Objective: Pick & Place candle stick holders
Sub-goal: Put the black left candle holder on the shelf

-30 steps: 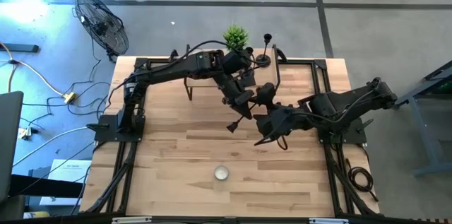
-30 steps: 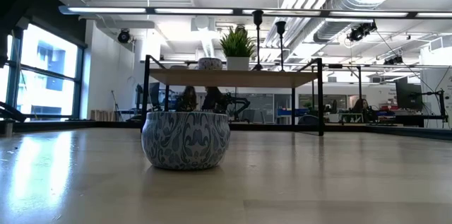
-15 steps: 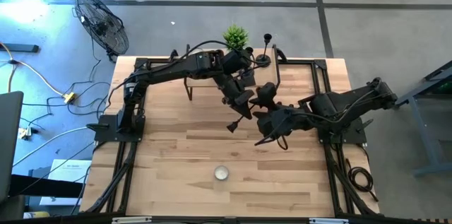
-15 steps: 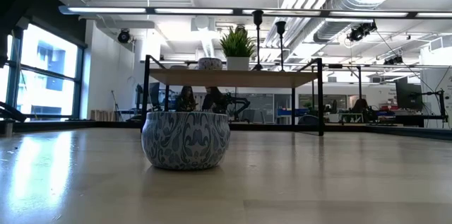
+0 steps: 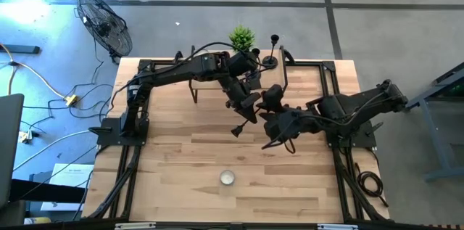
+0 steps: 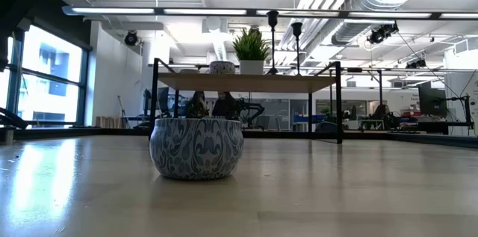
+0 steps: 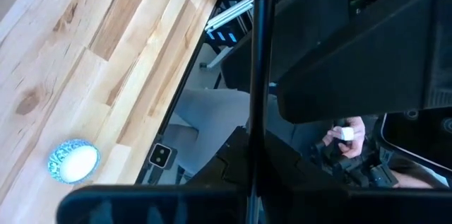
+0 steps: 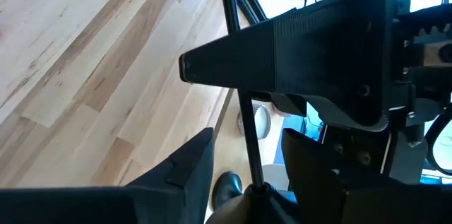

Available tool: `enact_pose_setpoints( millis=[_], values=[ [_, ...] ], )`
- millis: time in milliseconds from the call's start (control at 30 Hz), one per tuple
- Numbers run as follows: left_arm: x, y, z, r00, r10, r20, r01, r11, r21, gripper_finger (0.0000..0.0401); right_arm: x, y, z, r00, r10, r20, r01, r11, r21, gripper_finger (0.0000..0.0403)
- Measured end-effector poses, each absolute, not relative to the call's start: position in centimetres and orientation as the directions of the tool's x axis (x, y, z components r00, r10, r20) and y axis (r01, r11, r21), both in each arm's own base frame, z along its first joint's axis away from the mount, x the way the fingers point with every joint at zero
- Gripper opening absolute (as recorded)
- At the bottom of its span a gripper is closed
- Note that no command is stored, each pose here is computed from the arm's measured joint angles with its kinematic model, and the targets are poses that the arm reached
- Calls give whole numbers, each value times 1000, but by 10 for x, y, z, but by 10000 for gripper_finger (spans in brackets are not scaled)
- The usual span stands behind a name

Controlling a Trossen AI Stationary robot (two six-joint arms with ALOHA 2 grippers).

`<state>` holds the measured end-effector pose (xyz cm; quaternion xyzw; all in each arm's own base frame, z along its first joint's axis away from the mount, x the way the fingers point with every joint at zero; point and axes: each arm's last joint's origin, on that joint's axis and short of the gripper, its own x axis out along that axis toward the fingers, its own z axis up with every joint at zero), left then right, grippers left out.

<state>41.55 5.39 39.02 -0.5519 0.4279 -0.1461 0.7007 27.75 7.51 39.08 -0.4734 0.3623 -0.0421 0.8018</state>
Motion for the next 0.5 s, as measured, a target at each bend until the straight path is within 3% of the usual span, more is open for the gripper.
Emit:
enact_pose_setpoints(
  millis=[500],
  values=[
    [414,54,389,581,-678,-450,-277,355,-893,5,279,74,391,740,-384,-553,-293,556,-778,139]
  ],
)
